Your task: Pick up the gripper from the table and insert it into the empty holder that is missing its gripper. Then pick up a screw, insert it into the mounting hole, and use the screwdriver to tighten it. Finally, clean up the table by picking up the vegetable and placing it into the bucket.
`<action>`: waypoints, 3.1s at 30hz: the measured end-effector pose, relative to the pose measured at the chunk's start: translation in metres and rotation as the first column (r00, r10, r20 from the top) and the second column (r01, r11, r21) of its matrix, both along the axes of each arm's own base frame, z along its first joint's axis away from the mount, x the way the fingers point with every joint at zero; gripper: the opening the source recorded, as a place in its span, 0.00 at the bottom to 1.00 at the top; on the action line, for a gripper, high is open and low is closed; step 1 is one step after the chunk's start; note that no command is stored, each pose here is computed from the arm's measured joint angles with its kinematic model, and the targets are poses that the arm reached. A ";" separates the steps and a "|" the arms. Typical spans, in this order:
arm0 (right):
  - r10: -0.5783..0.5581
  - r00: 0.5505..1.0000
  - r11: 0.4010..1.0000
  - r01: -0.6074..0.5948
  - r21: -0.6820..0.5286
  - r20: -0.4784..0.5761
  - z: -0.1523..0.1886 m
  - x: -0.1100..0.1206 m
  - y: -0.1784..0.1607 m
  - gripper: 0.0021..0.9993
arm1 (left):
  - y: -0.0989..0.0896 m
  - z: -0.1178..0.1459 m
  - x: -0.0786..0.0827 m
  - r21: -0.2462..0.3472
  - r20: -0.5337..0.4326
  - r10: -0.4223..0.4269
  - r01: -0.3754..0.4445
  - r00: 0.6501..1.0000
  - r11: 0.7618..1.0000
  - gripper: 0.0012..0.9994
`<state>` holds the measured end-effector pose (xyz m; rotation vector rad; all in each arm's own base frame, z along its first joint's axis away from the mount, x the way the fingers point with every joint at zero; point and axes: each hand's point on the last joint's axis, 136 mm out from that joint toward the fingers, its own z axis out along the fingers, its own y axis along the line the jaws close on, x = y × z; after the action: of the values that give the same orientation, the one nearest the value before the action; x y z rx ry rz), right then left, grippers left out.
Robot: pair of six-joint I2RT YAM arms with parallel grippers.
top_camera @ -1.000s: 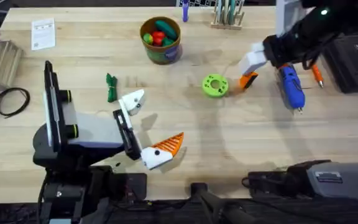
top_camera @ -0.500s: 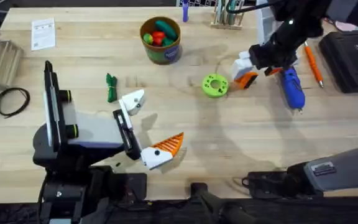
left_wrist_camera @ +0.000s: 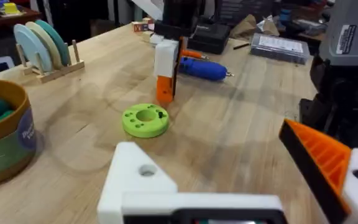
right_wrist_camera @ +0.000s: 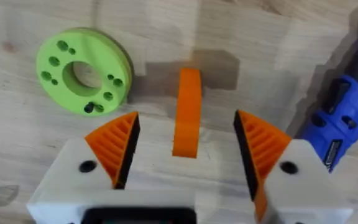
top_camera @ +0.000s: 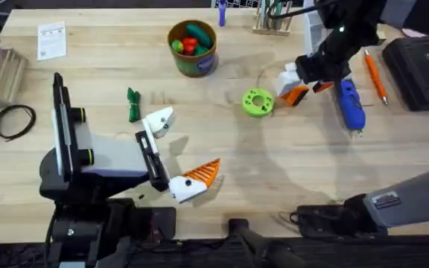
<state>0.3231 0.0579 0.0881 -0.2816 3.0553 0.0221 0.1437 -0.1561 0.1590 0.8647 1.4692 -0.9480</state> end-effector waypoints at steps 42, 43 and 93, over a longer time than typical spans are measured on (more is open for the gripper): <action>-0.094 0.959 0.983 0.046 0.178 0.269 0.104 -0.021 0.014 0.01 | 0.000 0.000 0.000 0.000 0.000 0.000 0.000 1.000 1.000 0.99; -0.094 0.956 0.978 0.037 0.203 0.278 0.110 -0.023 0.018 0.01 | 0.000 0.000 0.000 0.000 0.000 0.000 0.000 1.000 1.000 0.99; 0.241 0.967 0.031 0.081 0.996 -0.086 0.092 -0.083 0.183 0.01 | 0.000 0.000 0.000 0.000 0.000 0.000 0.000 1.000 1.000 0.99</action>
<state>0.2401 0.2414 0.1805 -0.3032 2.2332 2.2626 0.1437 -0.1561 0.1590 0.8647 1.4694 -0.9481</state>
